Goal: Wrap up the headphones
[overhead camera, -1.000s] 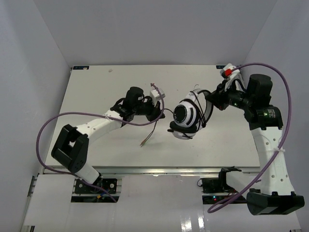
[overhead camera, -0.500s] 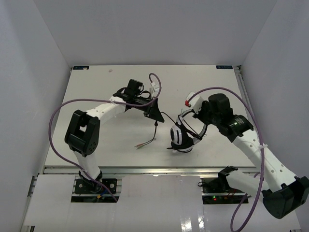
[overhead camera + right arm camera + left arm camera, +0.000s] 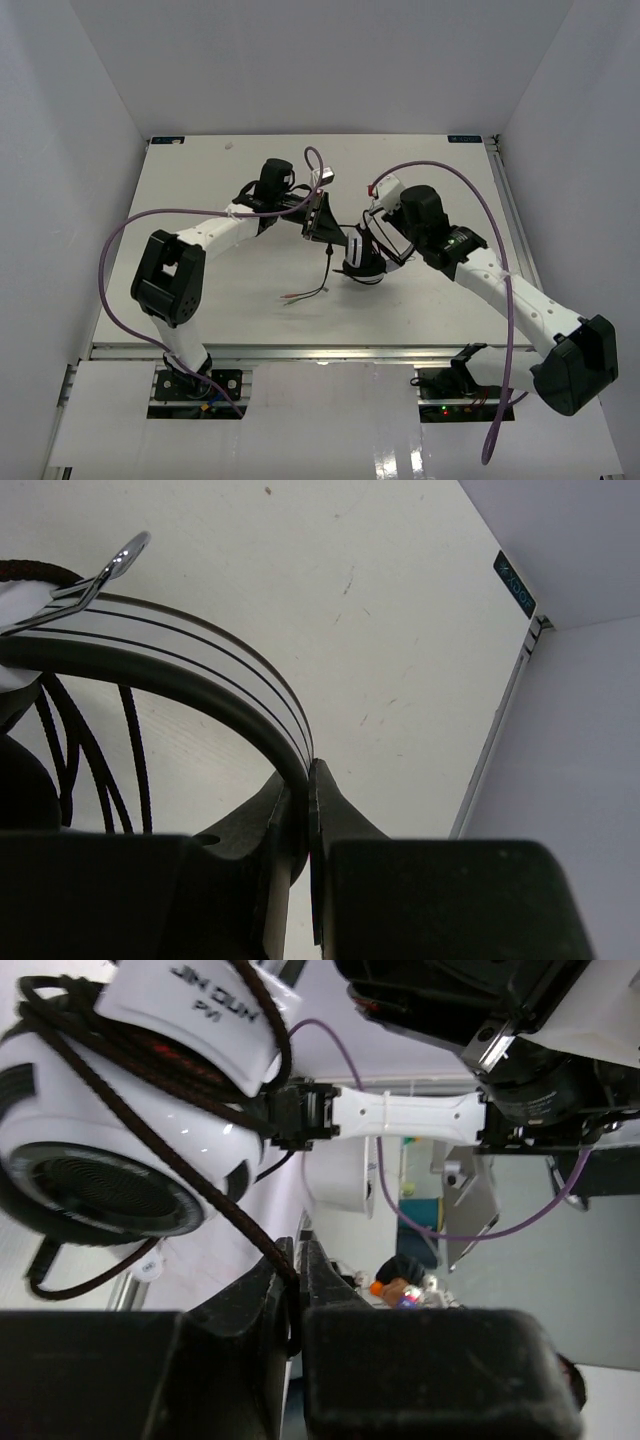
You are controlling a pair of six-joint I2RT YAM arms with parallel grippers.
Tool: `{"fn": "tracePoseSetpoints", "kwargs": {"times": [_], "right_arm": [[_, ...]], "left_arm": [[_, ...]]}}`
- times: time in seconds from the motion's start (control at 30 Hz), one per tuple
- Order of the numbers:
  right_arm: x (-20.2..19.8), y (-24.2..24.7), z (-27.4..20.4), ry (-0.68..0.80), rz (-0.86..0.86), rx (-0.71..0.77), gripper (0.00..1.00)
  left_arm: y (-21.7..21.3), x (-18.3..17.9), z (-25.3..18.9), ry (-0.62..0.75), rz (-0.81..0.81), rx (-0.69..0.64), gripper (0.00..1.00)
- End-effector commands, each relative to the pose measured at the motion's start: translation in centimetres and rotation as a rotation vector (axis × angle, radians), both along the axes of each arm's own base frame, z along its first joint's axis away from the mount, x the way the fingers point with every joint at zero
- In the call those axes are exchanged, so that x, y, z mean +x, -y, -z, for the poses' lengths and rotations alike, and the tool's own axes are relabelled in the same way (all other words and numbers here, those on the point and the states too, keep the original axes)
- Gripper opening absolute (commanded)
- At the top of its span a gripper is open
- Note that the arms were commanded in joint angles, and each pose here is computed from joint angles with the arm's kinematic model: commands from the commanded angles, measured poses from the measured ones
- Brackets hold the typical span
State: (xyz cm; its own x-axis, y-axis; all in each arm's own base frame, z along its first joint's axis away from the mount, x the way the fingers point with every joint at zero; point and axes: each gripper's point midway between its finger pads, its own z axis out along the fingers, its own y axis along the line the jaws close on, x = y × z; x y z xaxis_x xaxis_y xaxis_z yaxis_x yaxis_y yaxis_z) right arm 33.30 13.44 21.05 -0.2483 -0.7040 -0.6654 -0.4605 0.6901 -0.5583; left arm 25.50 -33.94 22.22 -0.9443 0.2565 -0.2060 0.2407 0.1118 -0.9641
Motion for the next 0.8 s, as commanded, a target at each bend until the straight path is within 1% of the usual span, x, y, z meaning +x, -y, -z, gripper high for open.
{"fn": "tracePoseSetpoints", "kwargs": {"times": [0.0, 0.2, 0.3, 0.4, 0.47, 0.6, 0.67, 0.73, 0.77], "right_arm": [[2.9, -1.1, -4.0, 0.091, 0.119, 0.152, 0.08], [4.4, -3.2, -3.8, 0.043, 0.149, 0.239, 0.08], [5.0, -4.1, -4.1, 0.009, 0.146, 0.291, 0.08], [5.4, -4.2, -3.2, -0.048, 0.152, 0.329, 0.08], [5.7, -3.7, -2.7, -0.079, 0.167, 0.356, 0.08], [6.0, -3.0, -2.0, -0.117, 0.184, 0.401, 0.08], [6.2, -2.6, -1.3, -0.136, 0.2, 0.417, 0.08], [6.5, -2.2, -0.9, -0.153, 0.216, 0.435, 0.08], [6.5, -2.2, -0.6, -0.164, 0.215, 0.443, 0.08]], "left_arm": [[0.7, -0.9, -5.0, -0.016, -0.024, -0.088, 0.25], [3.5, 0.6, -7.5, -0.004, -0.116, -0.103, 0.25], [5.0, 1.5, -7.8, -0.01, -0.159, -0.093, 0.29], [5.9, 2.1, -8.3, 0.001, -0.188, -0.088, 0.31], [6.3, 2.2, -8.0, 0.008, -0.201, -0.073, 0.38], [6.8, 2.3, -6.7, -0.001, -0.217, -0.039, 0.41], [7.2, 2.1, -6.0, -0.007, -0.22, -0.028, 0.47], [7.9, 1.8, -5.5, -0.007, -0.212, -0.018, 0.48], [8.2, 1.8, -5.4, -0.004, -0.212, -0.018, 0.5]]}}
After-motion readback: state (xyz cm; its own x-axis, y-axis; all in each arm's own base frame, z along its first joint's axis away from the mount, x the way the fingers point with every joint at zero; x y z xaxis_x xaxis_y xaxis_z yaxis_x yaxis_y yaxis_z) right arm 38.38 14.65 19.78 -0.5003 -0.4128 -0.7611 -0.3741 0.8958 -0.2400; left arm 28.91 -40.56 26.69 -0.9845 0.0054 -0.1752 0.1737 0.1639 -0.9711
